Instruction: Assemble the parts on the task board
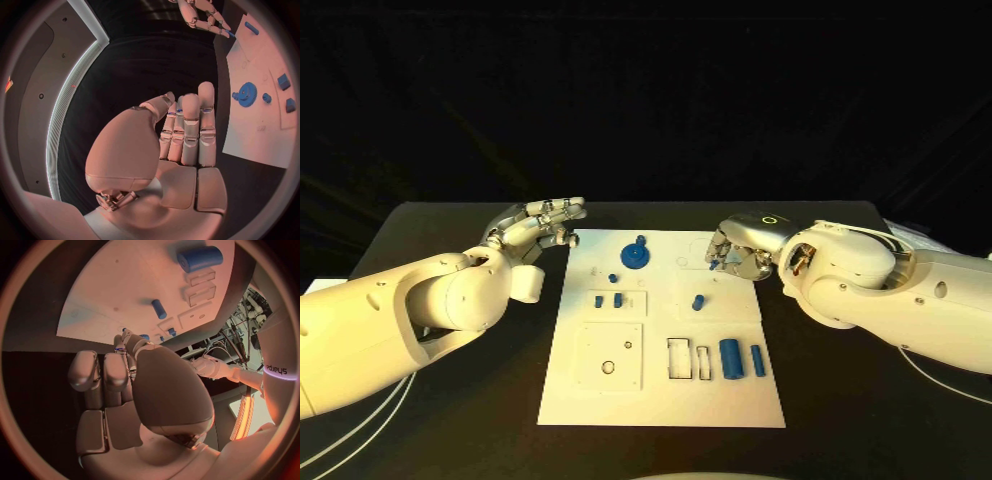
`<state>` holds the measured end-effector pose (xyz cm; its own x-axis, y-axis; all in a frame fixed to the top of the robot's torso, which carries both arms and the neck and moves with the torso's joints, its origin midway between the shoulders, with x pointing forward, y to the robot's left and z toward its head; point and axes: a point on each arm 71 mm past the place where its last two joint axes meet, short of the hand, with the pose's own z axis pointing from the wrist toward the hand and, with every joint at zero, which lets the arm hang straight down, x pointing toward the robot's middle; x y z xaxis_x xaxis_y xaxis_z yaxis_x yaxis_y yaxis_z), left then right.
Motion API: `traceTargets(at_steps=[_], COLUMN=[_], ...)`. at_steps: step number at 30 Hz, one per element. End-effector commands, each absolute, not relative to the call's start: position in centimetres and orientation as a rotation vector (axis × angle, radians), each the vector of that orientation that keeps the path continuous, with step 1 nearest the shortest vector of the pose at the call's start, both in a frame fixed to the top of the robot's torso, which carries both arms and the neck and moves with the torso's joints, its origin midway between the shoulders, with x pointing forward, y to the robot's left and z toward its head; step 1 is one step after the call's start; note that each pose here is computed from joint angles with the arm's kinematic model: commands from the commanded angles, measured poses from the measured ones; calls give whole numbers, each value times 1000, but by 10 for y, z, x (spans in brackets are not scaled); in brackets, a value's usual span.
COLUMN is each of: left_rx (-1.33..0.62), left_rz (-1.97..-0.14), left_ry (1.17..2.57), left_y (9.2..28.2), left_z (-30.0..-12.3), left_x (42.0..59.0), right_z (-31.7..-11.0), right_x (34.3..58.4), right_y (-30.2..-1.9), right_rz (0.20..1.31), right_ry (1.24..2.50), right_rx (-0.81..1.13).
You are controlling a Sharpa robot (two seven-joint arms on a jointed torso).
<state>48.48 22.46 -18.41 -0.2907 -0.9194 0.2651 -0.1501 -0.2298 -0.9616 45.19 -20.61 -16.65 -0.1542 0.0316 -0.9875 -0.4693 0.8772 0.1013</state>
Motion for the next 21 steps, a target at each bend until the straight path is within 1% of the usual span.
traceTargets(at_steps=[1, 5, 7, 12, 17, 21], left_rx=[-1313, -1312, -1310, -1307, -1305, -1303], left_rz=[-1608, -1612, -1615, -1620, -1626, -1632], left_ry=[1404, 1408, 1410, 1414, 1418, 1422], left_y=[222, 221, 219, 218, 216, 214], left_z=[-183, -183, -183, -183, -183, -183], left_x=[485, 484, 484, 484, 484, 483], right_z=[-163, -161, -160, -164, -176, -189], right_x=[446, 437, 430, 419, 408, 403], right_y=[-194, -172, -156, -128, -102, -90], right_rz=[505, 578, 628, 715, 792, 827], right_ry=[1675, 1674, 1674, 1683, 1712, 1743], right_rx=[-320, -346, -367, -408, -446, -465])
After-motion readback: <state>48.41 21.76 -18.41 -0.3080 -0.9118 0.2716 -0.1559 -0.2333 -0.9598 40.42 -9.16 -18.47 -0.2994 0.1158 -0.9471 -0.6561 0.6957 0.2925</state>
